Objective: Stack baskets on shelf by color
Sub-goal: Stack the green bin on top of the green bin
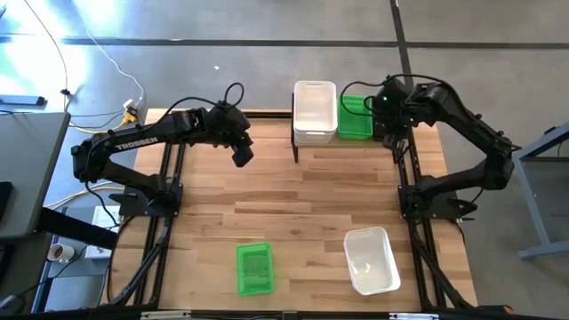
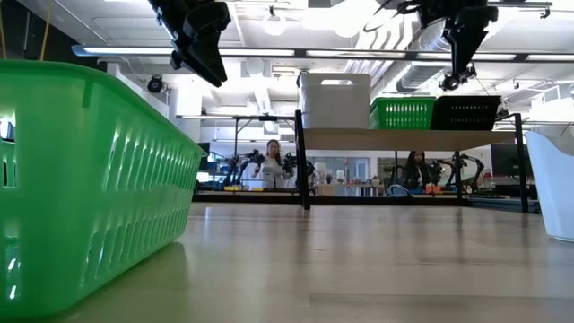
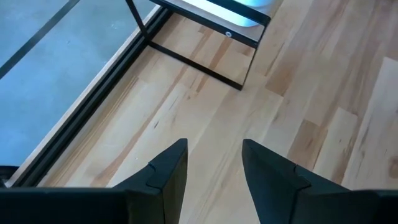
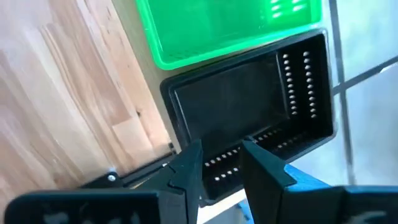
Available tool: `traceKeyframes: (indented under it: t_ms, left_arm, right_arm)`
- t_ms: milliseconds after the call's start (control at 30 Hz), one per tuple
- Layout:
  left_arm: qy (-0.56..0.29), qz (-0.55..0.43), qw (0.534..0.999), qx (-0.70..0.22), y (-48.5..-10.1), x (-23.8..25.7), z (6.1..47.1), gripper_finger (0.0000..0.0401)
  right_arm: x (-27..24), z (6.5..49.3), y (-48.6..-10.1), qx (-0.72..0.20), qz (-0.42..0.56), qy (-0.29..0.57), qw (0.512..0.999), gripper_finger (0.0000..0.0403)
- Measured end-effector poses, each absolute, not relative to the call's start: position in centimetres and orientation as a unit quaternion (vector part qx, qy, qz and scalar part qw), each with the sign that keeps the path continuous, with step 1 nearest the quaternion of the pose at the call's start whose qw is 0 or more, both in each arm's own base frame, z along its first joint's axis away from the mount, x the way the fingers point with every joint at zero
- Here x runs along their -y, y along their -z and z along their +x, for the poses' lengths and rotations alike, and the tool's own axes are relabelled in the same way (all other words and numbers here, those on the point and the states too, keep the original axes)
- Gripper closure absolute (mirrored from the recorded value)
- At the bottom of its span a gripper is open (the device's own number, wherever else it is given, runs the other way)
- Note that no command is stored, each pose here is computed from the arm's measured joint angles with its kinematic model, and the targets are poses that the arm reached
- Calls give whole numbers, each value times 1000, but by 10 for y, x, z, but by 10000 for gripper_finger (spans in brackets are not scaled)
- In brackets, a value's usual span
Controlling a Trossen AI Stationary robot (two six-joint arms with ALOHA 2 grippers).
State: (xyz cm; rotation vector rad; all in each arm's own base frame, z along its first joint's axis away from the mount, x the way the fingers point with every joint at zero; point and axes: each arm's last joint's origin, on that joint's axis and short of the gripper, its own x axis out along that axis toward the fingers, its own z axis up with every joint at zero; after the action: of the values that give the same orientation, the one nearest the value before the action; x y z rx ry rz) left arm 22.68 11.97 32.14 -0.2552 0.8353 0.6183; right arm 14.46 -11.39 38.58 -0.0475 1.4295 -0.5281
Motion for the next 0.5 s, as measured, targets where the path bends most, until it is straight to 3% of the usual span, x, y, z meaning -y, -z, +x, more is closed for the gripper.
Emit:
traceKeyframes:
  t_ms: [367,500]
  left_arm:
    - [-198,-200,866,-413,-318,-104,230,258]
    - [-180,-221,848,-446,-314,-84,232,258]
  right_arm:
    - [92,157,-398,-568,104,311,755,308]
    - [76,165,-400,-529,177,341,757,308]
